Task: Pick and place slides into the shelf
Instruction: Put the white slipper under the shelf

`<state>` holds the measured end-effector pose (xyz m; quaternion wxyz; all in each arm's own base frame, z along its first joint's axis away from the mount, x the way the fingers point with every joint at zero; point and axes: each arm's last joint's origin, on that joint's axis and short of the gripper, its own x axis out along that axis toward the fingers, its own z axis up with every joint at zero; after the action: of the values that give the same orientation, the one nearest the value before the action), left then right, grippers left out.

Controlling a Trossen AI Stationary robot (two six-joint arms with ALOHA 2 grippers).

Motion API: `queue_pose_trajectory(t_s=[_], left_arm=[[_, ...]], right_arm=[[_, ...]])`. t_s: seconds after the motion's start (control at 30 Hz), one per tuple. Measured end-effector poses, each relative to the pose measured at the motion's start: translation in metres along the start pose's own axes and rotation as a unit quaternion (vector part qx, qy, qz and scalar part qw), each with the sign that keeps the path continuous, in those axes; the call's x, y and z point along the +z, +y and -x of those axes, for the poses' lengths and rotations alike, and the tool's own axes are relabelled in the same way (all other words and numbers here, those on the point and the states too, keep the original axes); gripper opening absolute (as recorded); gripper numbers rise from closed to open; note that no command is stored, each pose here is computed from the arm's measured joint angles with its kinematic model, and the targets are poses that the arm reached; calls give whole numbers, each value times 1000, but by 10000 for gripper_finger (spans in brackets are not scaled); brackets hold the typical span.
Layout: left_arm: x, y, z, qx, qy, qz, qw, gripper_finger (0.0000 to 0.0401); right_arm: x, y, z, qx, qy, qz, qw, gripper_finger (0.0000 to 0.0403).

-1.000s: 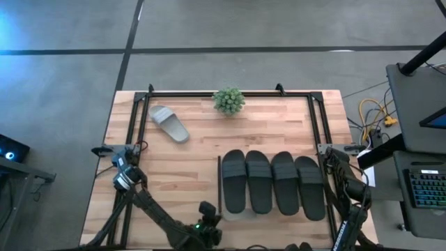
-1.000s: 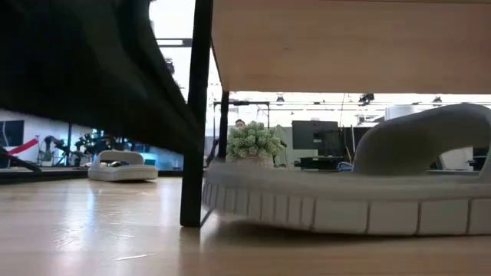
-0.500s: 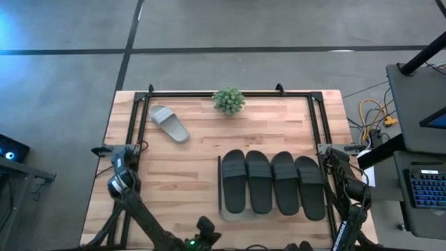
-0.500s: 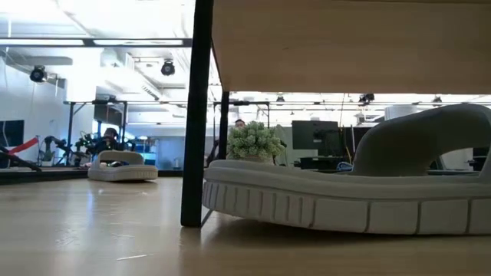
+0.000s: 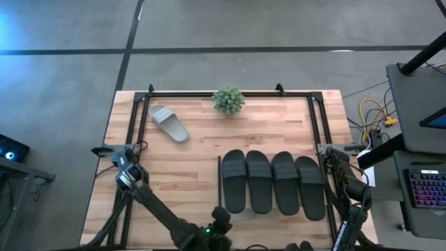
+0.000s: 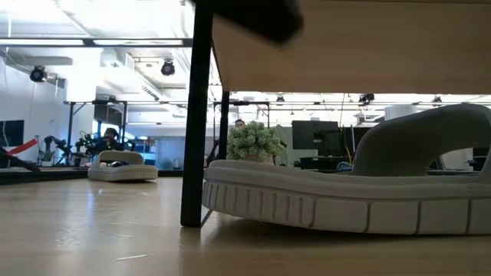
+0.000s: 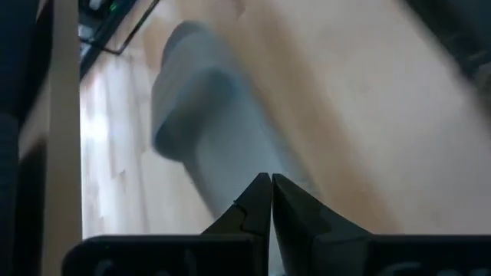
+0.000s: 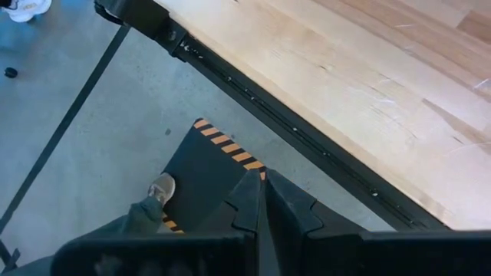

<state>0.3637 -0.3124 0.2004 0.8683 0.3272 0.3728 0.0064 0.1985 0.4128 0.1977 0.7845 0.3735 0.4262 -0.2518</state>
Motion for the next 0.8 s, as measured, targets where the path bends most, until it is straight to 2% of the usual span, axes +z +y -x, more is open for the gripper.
queue_pose_trajectory(t_s=[0.6,0.8], left_arm=[[-25,-7,-26,8,19,2,1000,0],[-17,-4,-21,5,9,16,1000,0]], right_arm=[[0,-1,0,-3,-1,0,1000,13],[-1,0,4,0,1,1,1000,13]])
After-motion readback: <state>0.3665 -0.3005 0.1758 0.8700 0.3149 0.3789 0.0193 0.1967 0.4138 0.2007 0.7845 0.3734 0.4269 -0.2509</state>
